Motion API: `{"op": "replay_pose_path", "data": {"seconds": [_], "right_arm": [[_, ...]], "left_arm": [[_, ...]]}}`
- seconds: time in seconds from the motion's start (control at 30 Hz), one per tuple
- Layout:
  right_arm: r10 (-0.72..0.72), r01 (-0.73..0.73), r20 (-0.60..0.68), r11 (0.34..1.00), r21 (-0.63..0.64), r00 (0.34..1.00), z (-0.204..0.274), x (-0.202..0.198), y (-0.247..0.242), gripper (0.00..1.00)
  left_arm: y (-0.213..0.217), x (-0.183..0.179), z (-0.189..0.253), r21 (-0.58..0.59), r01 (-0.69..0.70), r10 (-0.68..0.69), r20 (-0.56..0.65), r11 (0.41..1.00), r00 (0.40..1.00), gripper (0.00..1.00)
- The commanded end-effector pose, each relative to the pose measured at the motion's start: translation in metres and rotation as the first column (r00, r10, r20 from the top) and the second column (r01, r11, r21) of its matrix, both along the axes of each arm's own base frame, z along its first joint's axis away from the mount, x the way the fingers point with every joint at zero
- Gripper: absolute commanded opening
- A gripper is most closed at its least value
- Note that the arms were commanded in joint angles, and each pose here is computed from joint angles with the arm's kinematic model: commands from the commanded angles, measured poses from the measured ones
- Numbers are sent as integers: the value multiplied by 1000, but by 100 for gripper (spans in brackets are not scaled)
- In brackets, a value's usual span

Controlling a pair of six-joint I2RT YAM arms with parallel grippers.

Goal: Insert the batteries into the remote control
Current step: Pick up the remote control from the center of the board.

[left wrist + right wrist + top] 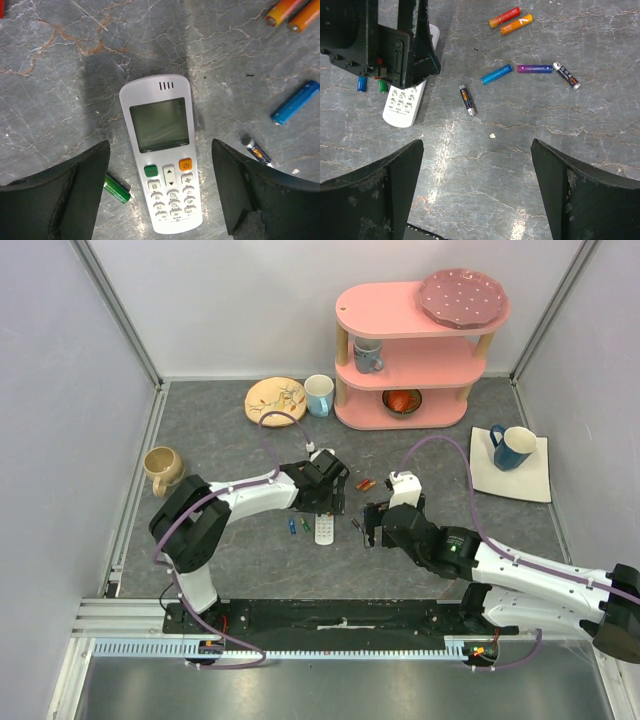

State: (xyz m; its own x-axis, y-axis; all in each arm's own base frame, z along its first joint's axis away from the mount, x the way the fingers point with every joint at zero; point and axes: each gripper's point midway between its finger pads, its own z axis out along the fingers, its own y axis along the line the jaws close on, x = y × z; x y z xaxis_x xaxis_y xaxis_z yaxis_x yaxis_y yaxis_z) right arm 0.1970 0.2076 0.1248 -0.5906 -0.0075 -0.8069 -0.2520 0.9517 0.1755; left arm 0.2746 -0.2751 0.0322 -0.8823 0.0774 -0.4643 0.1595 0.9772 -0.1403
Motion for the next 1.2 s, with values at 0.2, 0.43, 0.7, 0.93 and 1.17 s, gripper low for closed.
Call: {"op": "replay_pose_path", "data": {"seconds": [0.2, 0.43, 0.7, 0.93, 1.17], "right_arm": [[-7, 5, 29, 999, 51, 1000, 9, 2, 2, 96], [-8, 6, 27, 999, 47, 1000, 8, 2, 2, 96], [-11, 10, 25, 999, 47, 1000, 6, 1, 0, 96], [-18, 16, 34, 997, 71, 999, 15, 1, -2, 96], [19, -28, 76, 992, 119, 997, 35, 3, 10, 98]], "left_arm": [[-1, 14, -5, 46, -16, 15, 23, 999, 1000, 77], [2, 16, -9, 83, -24, 22, 22, 996, 1000, 74], [0, 14, -13, 102, -15, 13, 24, 995, 1000, 63], [-5, 16, 16, 45, -22, 19, 81, 999, 997, 20], [-17, 2, 127, -346, 109, 13, 332, 932, 943, 2]]}}
